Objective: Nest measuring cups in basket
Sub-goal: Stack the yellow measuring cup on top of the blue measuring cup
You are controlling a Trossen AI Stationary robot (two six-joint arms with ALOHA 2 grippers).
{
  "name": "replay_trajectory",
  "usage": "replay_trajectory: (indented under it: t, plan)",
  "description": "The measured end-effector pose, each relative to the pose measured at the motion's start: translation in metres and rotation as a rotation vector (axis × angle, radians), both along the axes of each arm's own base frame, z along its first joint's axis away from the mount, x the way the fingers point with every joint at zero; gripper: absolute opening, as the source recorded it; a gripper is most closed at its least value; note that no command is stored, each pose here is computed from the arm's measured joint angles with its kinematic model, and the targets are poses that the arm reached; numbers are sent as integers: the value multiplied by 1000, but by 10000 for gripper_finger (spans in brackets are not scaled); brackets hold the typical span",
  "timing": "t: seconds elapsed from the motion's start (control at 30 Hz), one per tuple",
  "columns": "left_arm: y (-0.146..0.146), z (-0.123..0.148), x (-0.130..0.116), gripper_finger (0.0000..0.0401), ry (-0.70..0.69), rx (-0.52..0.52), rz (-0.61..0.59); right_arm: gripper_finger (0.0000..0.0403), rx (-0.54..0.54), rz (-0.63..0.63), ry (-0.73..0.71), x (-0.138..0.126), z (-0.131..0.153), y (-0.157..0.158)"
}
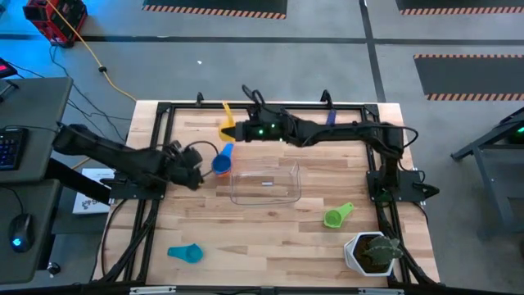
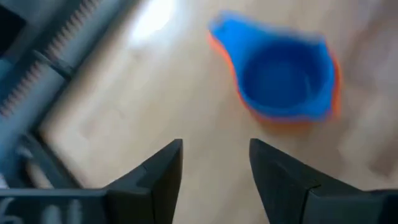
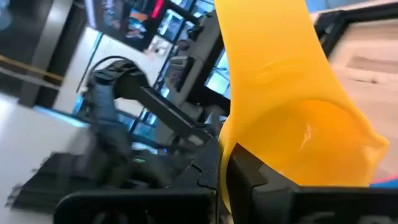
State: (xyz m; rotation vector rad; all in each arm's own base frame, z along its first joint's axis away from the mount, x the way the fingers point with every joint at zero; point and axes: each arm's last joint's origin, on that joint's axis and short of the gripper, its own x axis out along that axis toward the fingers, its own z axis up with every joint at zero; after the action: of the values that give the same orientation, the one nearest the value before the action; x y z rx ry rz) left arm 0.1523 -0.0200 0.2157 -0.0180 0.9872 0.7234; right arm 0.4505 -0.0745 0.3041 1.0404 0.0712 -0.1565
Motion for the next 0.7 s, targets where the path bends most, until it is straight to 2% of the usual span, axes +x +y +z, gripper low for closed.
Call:
replay_trajectory:
  t: [0.1, 0.17, 0.23, 0.27, 0.33, 0.47, 0.7]
  plan:
    - [-11, -20, 4, 128, -60, -151, -54, 0, -27, 36, -7, -6, 9, -10]
    - [-20, -32, 8, 77, -147, -240, -102, 0, -48, 59, 21, -12, 12, -16]
    - [-28, -42, 10, 24, -249, -293, -128, 0, -72, 71, 39, -17, 15, -21]
    - [-30, -48, 10, 13, -286, -310, -122, 0, -82, 76, 66, -21, 17, -23]
    - [-30, -60, 7, 12, -327, -313, -92, 0, -109, 85, 95, -27, 20, -27]
    - [-23, -81, -1, 2, -322, -295, -21, 0, -154, 83, 155, -38, 24, -34]
    - [-8, -92, 4, 0, -406, -286, -87, 0, -154, 89, 145, -41, 26, -41]
